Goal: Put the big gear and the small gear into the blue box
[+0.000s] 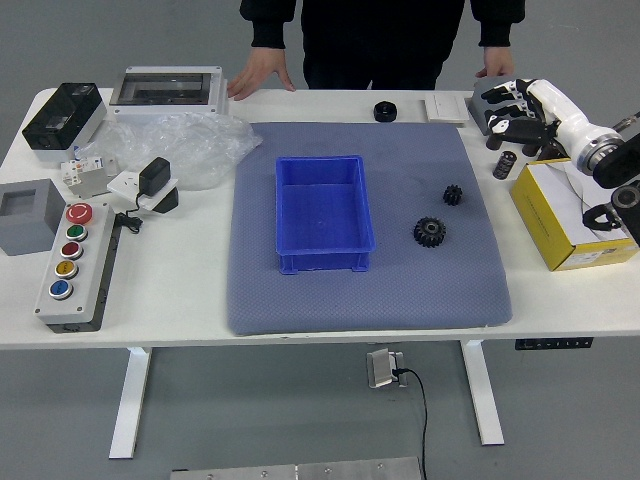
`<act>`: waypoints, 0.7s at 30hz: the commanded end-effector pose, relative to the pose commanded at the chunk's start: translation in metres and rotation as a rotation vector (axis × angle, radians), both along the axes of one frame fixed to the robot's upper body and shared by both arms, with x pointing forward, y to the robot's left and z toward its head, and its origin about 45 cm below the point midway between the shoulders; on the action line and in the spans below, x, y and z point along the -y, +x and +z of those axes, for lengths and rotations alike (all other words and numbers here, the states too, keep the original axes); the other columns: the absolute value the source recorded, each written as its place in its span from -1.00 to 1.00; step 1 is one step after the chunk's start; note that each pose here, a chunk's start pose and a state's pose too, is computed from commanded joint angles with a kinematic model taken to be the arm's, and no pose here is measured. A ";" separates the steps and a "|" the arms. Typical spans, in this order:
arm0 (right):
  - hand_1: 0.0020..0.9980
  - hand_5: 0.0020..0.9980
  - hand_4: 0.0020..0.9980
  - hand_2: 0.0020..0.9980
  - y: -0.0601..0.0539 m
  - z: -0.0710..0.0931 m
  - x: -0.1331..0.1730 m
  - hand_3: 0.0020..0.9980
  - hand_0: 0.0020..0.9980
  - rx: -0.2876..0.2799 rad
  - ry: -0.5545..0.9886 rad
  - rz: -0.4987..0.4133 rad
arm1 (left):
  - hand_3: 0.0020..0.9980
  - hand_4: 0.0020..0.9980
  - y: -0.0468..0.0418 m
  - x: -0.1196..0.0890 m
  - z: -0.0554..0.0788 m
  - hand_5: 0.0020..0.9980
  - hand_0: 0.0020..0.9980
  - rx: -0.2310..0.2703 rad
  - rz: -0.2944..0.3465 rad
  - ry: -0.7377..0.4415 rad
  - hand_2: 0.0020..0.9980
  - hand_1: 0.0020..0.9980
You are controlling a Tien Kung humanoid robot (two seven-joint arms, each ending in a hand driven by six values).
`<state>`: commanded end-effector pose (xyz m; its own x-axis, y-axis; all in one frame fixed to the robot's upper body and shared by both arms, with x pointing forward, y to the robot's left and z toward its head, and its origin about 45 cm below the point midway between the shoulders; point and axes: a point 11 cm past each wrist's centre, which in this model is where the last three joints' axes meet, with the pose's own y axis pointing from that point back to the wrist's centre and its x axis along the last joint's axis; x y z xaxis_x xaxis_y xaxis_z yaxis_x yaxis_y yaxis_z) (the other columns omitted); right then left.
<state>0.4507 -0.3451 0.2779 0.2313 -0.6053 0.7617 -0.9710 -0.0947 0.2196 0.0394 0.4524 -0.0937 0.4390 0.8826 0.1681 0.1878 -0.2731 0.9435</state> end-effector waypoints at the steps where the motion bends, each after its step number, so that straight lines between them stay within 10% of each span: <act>1: 0.46 -0.68 0.06 0.57 0.000 -0.001 -0.001 0.45 0.68 -0.001 -0.022 0.003 | 0.69 0.53 0.0000 0.000 0.000 -0.22 0.71 0.000 0.000 0.000 0.68 0.67; 21: 0.39 -0.80 0.14 0.56 0.015 -0.029 -0.033 0.51 0.57 -0.022 -0.587 0.123 | 0.69 0.53 -0.0032 0.002 -0.001 -0.21 0.71 -0.004 0.005 -0.003 0.68 0.68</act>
<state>0.4653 -0.3119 0.2493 0.2923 -0.0529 0.9549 -0.9553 -0.0633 0.2889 0.0362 0.4507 -0.0948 0.4349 0.8855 0.1638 0.1928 -0.2692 0.9436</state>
